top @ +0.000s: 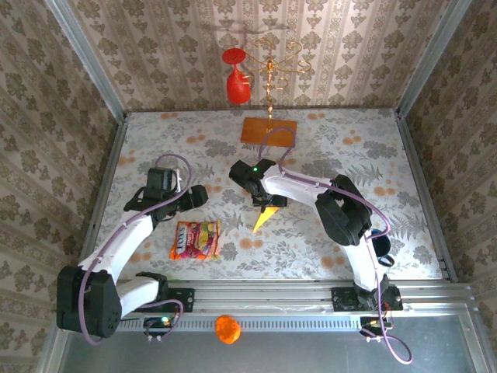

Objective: Fold a paper plane with a square sheet of paper (pick it up from the middle)

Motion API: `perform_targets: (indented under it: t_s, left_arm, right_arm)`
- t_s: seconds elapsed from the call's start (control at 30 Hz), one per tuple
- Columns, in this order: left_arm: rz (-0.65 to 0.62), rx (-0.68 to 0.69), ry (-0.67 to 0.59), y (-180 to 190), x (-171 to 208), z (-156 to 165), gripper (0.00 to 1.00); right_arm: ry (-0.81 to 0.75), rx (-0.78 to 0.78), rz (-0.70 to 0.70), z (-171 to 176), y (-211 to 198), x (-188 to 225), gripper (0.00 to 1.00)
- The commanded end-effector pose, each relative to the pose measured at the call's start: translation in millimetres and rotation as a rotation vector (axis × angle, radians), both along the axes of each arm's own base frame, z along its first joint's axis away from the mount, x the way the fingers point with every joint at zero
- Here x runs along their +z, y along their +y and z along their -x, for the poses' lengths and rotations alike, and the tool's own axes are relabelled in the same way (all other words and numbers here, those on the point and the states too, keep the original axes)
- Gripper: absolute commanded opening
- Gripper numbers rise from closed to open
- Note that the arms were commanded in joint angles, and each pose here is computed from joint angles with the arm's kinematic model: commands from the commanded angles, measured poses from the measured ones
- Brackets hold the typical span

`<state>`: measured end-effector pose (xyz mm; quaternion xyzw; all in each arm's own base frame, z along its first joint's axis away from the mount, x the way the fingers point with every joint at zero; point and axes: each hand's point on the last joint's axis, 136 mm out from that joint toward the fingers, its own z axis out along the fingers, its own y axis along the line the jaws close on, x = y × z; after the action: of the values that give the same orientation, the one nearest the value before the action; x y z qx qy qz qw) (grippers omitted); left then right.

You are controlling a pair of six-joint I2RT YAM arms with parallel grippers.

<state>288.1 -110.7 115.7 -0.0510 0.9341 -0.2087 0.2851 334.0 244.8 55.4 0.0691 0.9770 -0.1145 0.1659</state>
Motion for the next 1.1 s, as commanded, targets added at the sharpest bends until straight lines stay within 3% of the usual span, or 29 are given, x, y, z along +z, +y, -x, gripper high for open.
perform_targets:
  t_s: [0.0, 0.27, 0.57, 0.83, 1.07]
  left_arm:
    - [-0.007, -0.016, 0.006, 2, -1, 4, 0.89]
    - [-0.016, -0.01, 0.01, 4, -1, 5, 0.89]
    - [-0.016, -0.006, 0.009, 5, -1, 5, 0.89]
    - [-0.017, -0.005, 0.012, 5, -2, 5, 0.89]
    - [-0.016, -0.001, 0.013, 6, -2, 5, 0.89]
  right_arm:
    - [-0.011, -0.039, 0.017, -1, -5, 2, 0.54]
    - [-0.045, -0.085, 0.036, 2, -16, 9, 0.37]
    - [-0.078, -0.164, 0.034, 9, -28, 11, 0.27]
    - [-0.121, -0.201, 0.047, 9, -39, 19, 0.25]
    - [-0.136, -0.204, 0.043, 9, -42, 21, 0.04]
